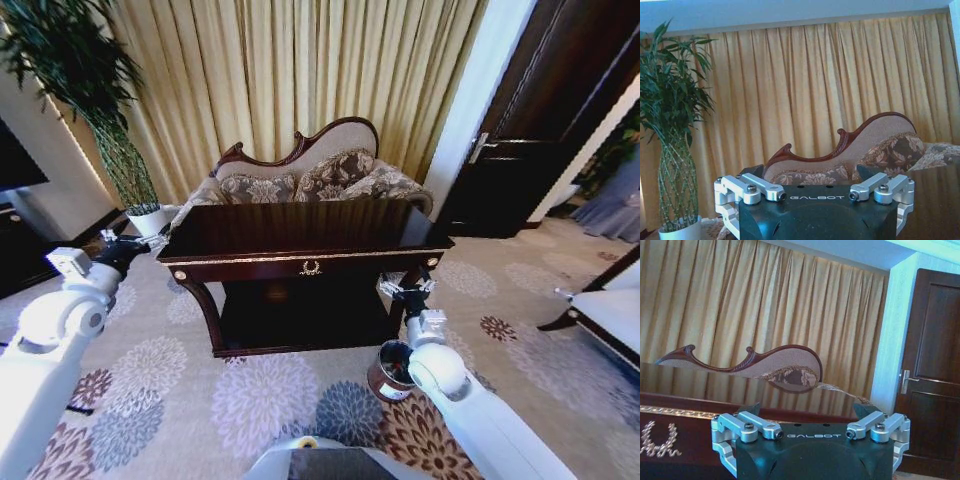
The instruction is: Move to the front of the table and place the trash on the table into the trash bin.
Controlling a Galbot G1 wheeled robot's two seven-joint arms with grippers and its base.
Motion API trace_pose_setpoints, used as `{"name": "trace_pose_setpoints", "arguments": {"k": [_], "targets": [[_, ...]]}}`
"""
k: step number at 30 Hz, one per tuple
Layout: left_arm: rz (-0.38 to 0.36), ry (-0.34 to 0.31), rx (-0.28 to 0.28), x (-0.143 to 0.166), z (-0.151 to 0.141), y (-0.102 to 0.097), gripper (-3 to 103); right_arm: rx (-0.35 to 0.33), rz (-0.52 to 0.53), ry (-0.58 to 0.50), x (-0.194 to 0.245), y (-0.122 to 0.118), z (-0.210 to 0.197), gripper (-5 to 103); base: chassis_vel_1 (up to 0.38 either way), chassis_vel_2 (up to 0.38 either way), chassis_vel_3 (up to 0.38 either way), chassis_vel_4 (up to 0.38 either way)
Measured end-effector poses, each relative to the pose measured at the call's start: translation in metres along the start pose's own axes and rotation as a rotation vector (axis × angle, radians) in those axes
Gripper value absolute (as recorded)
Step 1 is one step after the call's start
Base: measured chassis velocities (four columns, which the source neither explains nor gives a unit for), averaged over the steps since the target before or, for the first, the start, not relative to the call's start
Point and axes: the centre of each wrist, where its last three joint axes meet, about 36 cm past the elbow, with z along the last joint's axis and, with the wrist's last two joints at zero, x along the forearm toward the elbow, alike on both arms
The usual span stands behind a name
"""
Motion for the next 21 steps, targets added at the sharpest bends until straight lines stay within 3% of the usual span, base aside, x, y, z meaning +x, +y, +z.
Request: {"name": "trace_pose_setpoints", "arguments": {"k": [11, 21], "targets": [[-0.019, -0.014, -0.004, 0.002, -0.005, -0.005, 100, 0.007, 0.005, -0.006, -0.004, -0.003, 0.001, 100, 0.248, -0.257, -0.241, 0.268], [-0.016, -0.014, -0.002, 0.008, -0.005, -0.01, 100, 0.009, 0.012, -0.013, -0.006, -0.006, 0.003, 100, 0.332, -0.334, -0.352, 0.333]]}}
